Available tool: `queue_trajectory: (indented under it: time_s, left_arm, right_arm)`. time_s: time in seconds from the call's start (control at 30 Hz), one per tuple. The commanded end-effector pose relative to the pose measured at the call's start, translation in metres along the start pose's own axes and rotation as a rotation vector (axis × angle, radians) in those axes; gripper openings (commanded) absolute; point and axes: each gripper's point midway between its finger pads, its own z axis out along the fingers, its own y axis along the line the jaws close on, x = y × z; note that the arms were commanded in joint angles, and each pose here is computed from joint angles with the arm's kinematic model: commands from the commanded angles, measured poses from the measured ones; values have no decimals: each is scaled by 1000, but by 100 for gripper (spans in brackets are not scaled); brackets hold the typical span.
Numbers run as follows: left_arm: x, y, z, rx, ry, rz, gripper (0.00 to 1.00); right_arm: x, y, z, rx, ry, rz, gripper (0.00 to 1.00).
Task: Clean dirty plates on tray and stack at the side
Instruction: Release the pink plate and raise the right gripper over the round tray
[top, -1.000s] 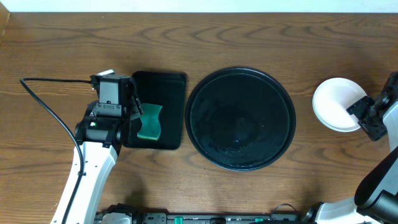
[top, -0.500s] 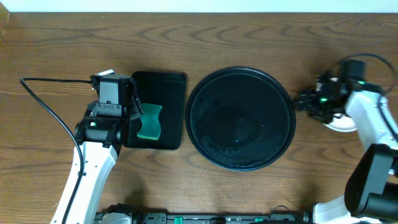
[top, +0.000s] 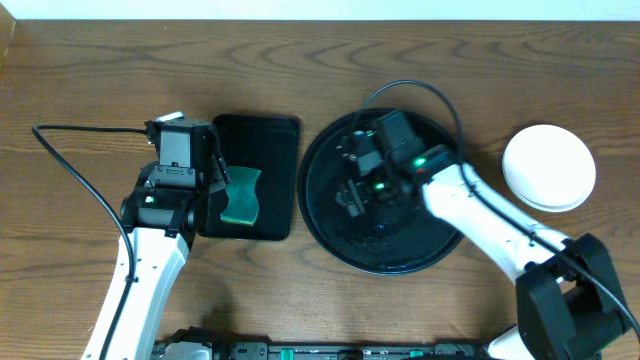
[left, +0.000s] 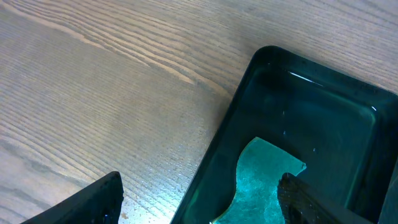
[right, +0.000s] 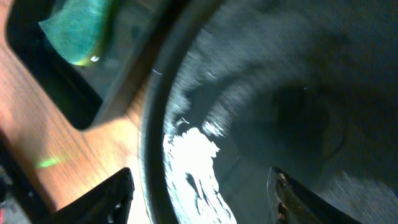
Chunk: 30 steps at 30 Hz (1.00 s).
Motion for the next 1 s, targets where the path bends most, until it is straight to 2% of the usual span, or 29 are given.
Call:
queue_trajectory:
  time_s: [0.0, 0.07, 0.1, 0.13, 0.17, 0.2, 0.3, 0.47, 0.53, 0.57, 0.6, 0.63, 0.67, 0.7, 0.73, 0.97]
  left_arm:
    - [-8, 2, -4, -8, -21, -6, 80]
    - [-7, 2, -4, -8, -21, -6, 80]
    - [-8, 2, -4, -8, -21, -6, 80]
    - [-8, 2, -4, -8, -21, -6, 80]
    - [-8, 2, -4, -8, -21, -6, 80]
    - [-8, 2, -4, -8, -21, -6, 80]
    - [-8, 2, -4, -8, -21, -6, 80]
    - [-8, 2, -4, -8, -21, -6, 80]
    - [-8, 2, -4, -8, -21, -6, 80]
    - [-8, 2, -4, -8, -21, -6, 80]
    - [-7, 2, -4, -8, -21, -6, 80]
    - [-8, 2, -4, -8, -21, -6, 80]
    - [-7, 2, -4, -8, -21, -6, 80]
    - [-7, 2, -4, -8, -21, -6, 80]
    - [-7, 2, -4, -8, -21, -6, 80]
    - [-7, 2, -4, -8, -21, -6, 80]
  right_arm:
    - [-2, 24, 14, 57, -18, -123, 59]
    - [-4, 31, 19, 105, -36, -165, 49]
    - [-4, 32, 20, 137, -45, -171, 40]
    - [-5, 32, 20, 164, -50, -169, 27]
    - [-5, 30, 20, 194, -55, -163, 7]
    - [-5, 27, 19, 216, -58, -145, 1]
    - [-9, 17, 7, 263, -89, -67, 1]
    - [-31, -36, -63, 423, -224, 47, 2]
    - [-31, -59, -92, 464, -260, 112, 13]
    - [-30, -67, -102, 477, -271, 137, 24]
    - [-28, -79, -116, 498, -283, 169, 31]
    - [-25, -89, -127, 516, -288, 184, 32]
    - [-22, -99, -137, 535, -292, 202, 39]
    - [-17, -108, -146, 553, -293, 230, 56]
    - [-12, -117, -154, 568, -292, 261, 97]
    - [6, -144, -170, 614, -268, 352, 99]
